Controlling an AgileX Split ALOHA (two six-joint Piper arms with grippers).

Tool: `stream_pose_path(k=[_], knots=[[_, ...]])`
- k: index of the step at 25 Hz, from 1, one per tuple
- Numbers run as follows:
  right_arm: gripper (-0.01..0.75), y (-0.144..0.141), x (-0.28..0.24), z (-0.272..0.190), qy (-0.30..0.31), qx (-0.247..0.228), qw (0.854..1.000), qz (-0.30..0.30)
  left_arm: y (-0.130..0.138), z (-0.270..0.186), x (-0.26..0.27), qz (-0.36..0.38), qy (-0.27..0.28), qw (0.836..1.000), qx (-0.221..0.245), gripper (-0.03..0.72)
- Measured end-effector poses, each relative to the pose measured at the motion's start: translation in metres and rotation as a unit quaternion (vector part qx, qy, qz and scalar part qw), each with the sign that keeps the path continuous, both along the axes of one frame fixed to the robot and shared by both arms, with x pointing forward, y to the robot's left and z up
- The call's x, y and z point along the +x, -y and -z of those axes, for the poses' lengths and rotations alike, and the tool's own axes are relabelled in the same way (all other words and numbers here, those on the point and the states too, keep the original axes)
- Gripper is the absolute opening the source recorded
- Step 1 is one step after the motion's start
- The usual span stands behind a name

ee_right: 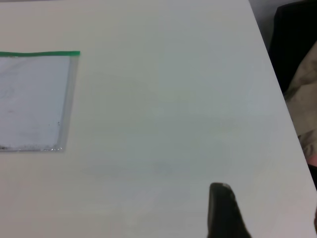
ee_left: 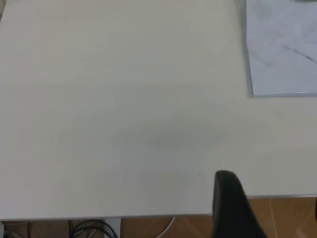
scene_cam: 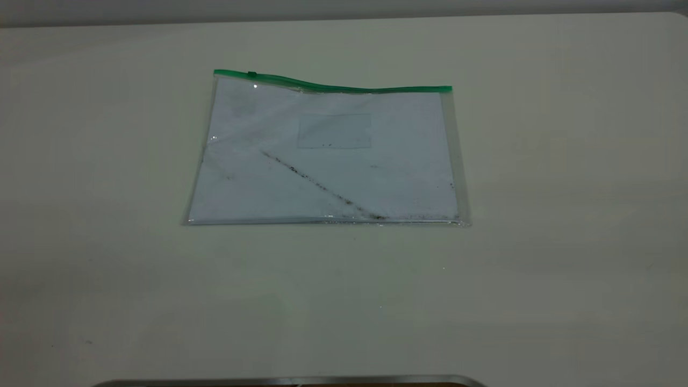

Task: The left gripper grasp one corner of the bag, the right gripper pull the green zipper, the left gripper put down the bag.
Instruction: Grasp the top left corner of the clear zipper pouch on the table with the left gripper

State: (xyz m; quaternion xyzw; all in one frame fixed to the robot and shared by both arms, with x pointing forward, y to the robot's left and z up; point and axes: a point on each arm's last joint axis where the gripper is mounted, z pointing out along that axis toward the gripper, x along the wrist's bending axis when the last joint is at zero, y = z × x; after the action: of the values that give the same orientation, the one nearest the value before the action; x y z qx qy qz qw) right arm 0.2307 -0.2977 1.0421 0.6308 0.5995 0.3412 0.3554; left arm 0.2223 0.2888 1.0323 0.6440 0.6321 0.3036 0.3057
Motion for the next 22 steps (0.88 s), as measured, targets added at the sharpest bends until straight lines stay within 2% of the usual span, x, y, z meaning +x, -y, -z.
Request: stream_pose_path(k=[10,15,22], knots=[[0.468,-0.001,0.0,0.0,0.0,0.003,1.0,-0.002,0.0,0.0,0.0,0.0,0.0,1.0,0.0,0.464],[0.468,-0.011,0.008,-0.004,-0.004,0.049,0.998,-0.046,-0.001,-0.009,0.009,-0.004,-0.005,1.0,-0.005,0.464],[0.536,-0.016,0.085,-0.014,-0.038,0.019,0.992,-0.122,-0.006,-0.013,0.089,0.003,-0.1,0.993,-0.059,0.503]])
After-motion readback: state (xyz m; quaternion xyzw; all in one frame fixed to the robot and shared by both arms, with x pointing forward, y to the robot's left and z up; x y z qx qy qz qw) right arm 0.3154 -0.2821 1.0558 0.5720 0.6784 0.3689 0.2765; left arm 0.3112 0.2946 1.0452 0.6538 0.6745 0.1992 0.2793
